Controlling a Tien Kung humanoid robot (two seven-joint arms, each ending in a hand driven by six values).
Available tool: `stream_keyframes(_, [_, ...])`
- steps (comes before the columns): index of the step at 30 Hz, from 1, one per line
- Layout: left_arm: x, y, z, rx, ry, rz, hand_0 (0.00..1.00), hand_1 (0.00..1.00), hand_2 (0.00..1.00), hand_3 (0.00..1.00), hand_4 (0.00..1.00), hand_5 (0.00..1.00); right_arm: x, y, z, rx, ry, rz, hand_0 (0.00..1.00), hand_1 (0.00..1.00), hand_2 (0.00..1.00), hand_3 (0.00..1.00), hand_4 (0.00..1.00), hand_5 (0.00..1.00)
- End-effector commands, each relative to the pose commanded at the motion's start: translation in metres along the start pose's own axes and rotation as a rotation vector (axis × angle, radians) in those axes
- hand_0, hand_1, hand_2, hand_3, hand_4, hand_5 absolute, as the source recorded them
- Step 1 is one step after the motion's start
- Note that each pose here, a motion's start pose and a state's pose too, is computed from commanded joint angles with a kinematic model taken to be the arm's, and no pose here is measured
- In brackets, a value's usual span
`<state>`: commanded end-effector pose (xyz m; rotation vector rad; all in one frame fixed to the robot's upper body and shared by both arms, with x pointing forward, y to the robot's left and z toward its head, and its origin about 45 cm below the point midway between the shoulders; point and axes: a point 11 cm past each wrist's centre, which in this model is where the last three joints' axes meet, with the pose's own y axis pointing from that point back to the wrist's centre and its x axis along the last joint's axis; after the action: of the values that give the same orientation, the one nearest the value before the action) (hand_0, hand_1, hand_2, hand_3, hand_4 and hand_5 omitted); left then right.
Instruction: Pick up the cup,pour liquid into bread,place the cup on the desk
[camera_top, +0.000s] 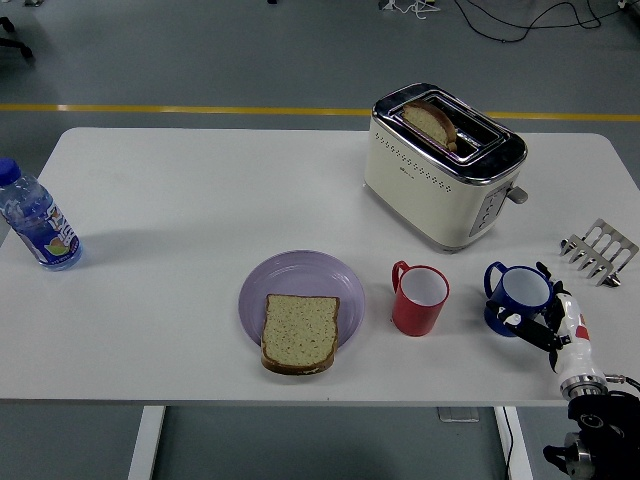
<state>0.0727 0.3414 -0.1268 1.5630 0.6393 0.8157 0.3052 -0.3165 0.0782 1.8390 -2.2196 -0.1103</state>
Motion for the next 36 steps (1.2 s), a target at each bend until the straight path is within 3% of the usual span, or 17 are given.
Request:
stream_keyframes(23, [0.000,0.000,0.002,-0.003,-0.003,0.004,0.669,0.737,0.740,0.634,0.397,0.998,-0.001,-0.006,0.007,-0.021,0.009,-0.002,0.866,0.795,0.857,0.860,0.971,0.147])
stream_keyframes(24, [0.001,0.000,0.002,-0.004,-0.003,0.004,0.669,0.736,0.740,0.633,0.398,0.998,-0.001,-0.006,0.008,-0.021,0.010,-0.001,0.840,0.784,0.838,0.796,0.951,0.161])
stream_keyframes(35, [0.000,0.000,0.002,-0.003,-0.002,0.003,0.669,0.737,0.740,0.633,0.398,0.998,-0.001,-0.006,0.012,-0.045,0.002,0.000,0.809,0.762,0.797,0.741,0.914,0.197])
stream_keyframes(36, [0.000,0.000,0.001,-0.003,-0.002,0.003,0.669,0.737,0.740,0.633,0.398,0.998,-0.001,-0.006,0.012,-0.048,-0.001,0.000,0.723,0.666,0.716,0.709,0.880,0.184])
